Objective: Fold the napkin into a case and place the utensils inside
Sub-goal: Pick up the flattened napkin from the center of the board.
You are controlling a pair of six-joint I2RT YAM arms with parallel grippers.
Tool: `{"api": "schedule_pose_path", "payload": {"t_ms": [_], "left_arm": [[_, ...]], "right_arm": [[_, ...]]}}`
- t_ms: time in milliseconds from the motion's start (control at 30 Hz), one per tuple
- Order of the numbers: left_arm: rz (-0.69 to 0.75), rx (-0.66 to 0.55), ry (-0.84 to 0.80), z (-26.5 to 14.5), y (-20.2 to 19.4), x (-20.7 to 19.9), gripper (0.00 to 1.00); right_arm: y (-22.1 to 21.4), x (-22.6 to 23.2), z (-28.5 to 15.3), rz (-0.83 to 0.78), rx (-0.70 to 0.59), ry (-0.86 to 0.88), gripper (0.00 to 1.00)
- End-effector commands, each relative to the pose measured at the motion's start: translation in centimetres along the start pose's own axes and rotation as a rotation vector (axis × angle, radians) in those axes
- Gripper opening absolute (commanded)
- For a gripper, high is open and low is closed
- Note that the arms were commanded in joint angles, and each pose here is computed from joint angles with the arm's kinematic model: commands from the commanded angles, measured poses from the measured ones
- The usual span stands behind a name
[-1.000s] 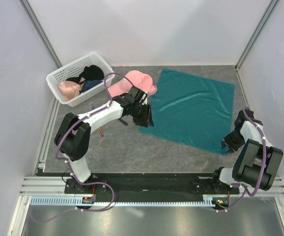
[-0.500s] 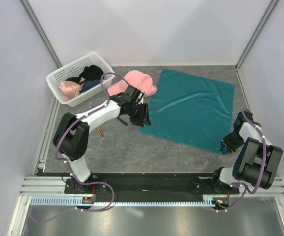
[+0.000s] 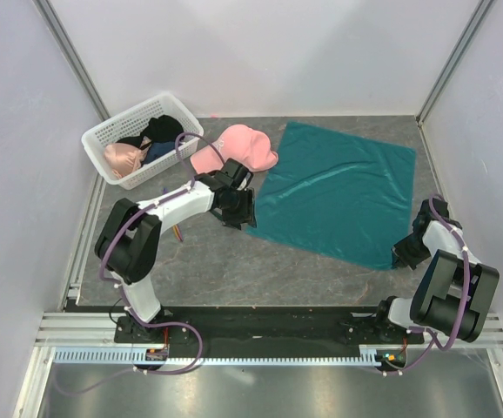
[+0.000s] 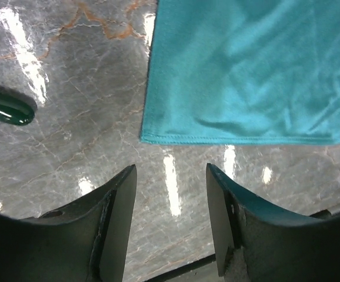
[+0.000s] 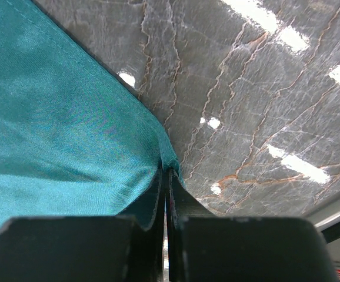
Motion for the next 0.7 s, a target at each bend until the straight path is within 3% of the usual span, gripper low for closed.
{"api": "schedule_pose_path", "payload": {"t_ms": [0, 367, 667], "left_arm": [[-0.051, -0.030, 0.031, 0.9, 1.0, -0.3, 0.55], [-0.029, -0.061, 0.098, 3.3, 1.3, -0.9, 0.51], [-0.004, -0.108, 0.233, 4.3, 0.5, 1.2, 0.43]], "right_arm": [[-0.3, -0.2, 0.4, -0.005, -0.001, -0.003, 0.00], [-0.2, 0.2, 0.0, -0.018, -0.010, 0.031, 0.00], [0.7, 0.7, -1.0, -0.007, -0.047, 0.052, 0.00]]}}
Point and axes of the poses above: each gripper's point midway between its finger pads, its own z axis out along the fingers, its own x axis along the line the jaws close on, y = z × x, the point moved 1 cm from there along -z, back along the fingers, and after that the axes turned 15 degrees about -z, right-handed, at the moved point
